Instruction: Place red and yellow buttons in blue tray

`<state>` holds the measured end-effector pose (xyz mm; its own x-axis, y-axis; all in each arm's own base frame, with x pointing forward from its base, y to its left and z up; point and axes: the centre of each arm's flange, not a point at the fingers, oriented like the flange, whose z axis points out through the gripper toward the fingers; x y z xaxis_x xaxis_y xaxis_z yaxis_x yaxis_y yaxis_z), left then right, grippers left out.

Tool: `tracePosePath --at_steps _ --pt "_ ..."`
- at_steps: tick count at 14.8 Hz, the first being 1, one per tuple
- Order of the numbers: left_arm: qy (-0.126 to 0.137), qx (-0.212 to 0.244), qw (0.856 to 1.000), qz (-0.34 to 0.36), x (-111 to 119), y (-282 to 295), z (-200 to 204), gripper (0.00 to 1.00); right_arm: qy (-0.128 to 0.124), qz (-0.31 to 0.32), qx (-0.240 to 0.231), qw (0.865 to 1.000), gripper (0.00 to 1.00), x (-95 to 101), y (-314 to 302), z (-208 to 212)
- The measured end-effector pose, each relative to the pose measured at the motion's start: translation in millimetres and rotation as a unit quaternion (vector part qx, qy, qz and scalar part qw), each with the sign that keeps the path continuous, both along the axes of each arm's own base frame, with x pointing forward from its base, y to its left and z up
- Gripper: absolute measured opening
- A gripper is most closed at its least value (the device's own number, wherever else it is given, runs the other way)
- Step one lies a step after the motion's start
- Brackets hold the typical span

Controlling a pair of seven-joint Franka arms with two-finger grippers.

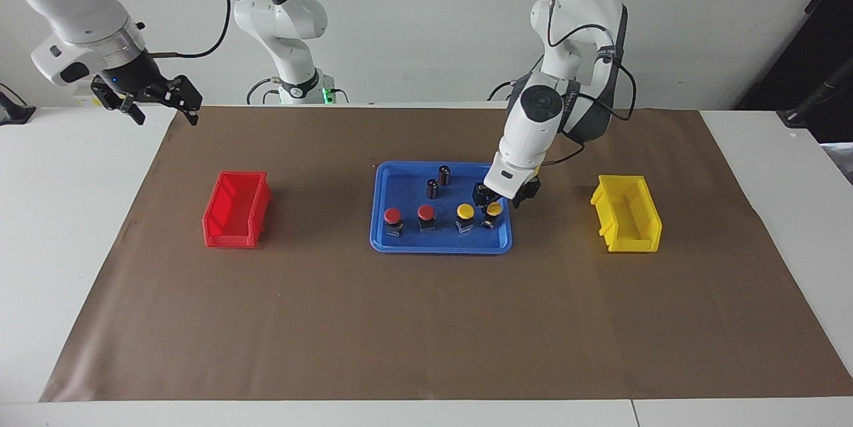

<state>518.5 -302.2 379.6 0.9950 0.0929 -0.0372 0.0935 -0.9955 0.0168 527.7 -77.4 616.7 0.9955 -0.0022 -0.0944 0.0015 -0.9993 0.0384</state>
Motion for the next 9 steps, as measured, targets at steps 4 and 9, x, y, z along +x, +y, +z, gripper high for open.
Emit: tracePosePath --at_steps 4,9 --pt "0.008 0.017 0.999 0.035 24.1 59.0 92.2 1.0 0.0 0.0 0.0 1.0 1.0 0.0 0.0 0.0" --pt "-0.006 0.016 0.999 -0.039 20.8 162.9 197.9 1.0 0.0 0.0 0.0 1.0 1.0 0.0 0.0 0.0"
